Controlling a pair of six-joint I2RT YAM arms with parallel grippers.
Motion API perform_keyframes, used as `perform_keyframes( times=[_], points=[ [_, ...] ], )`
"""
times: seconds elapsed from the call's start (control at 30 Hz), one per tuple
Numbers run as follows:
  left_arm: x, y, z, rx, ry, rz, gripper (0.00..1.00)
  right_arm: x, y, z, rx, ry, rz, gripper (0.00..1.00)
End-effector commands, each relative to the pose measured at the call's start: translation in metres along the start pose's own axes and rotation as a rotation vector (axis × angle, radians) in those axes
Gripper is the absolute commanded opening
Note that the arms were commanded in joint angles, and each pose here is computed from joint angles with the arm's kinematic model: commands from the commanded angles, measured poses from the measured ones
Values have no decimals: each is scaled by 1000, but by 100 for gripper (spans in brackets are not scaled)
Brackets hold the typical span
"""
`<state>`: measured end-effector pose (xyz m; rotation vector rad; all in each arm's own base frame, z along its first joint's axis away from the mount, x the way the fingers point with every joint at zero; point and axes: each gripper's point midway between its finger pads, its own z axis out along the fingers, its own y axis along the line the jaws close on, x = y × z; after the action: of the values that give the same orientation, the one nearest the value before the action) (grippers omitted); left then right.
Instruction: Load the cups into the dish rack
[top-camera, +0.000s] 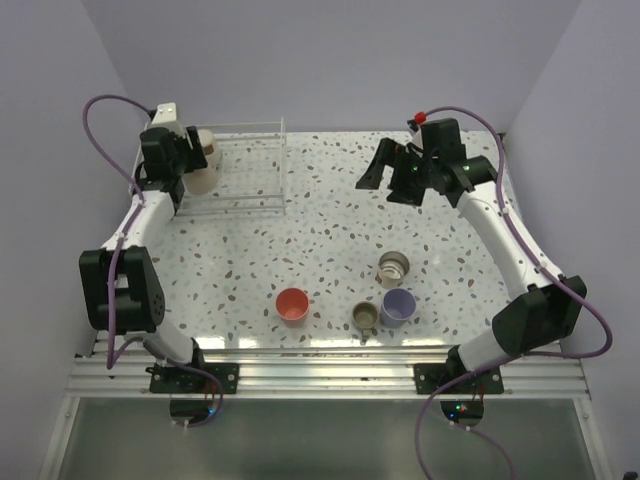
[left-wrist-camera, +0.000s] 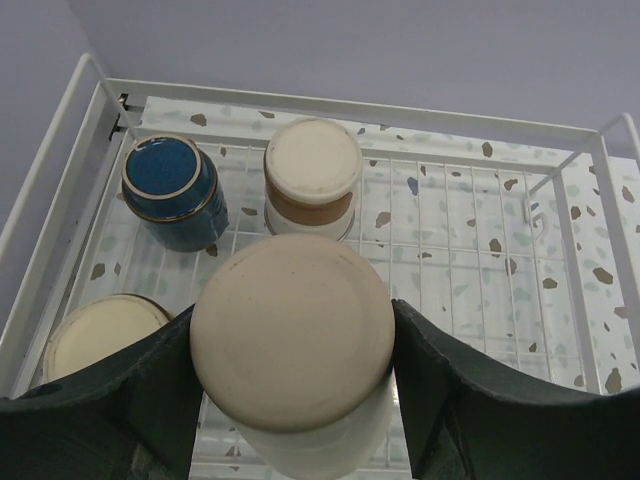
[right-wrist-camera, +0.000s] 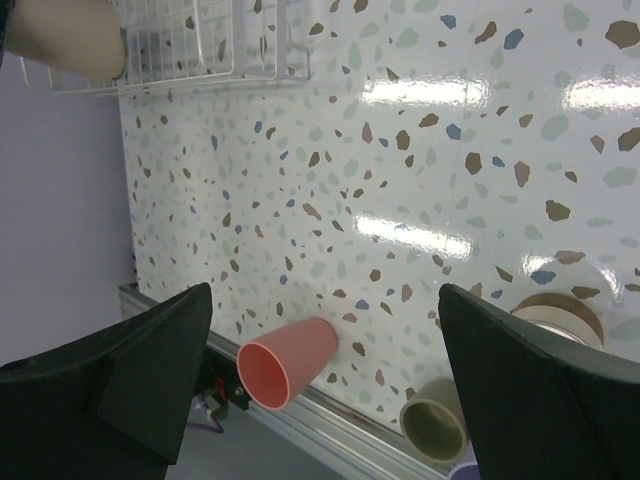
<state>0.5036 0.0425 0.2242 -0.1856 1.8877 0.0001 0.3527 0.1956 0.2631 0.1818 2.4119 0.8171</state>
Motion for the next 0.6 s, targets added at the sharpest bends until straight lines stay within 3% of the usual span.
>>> perform_keyframes(
  times=[0.0,0.1,0.57],
  points=[
    [-15,11,12,-41,-144,7,0,-6,5,-15,-6,-41,-34,99],
    [-19,10,15,-28,-229,29,0,-4,3,-17,-7,-44,-35,99],
    [15,32,34,-143,-194,-9,3,2,1,-22,-11,-64,-31,99]
  ],
)
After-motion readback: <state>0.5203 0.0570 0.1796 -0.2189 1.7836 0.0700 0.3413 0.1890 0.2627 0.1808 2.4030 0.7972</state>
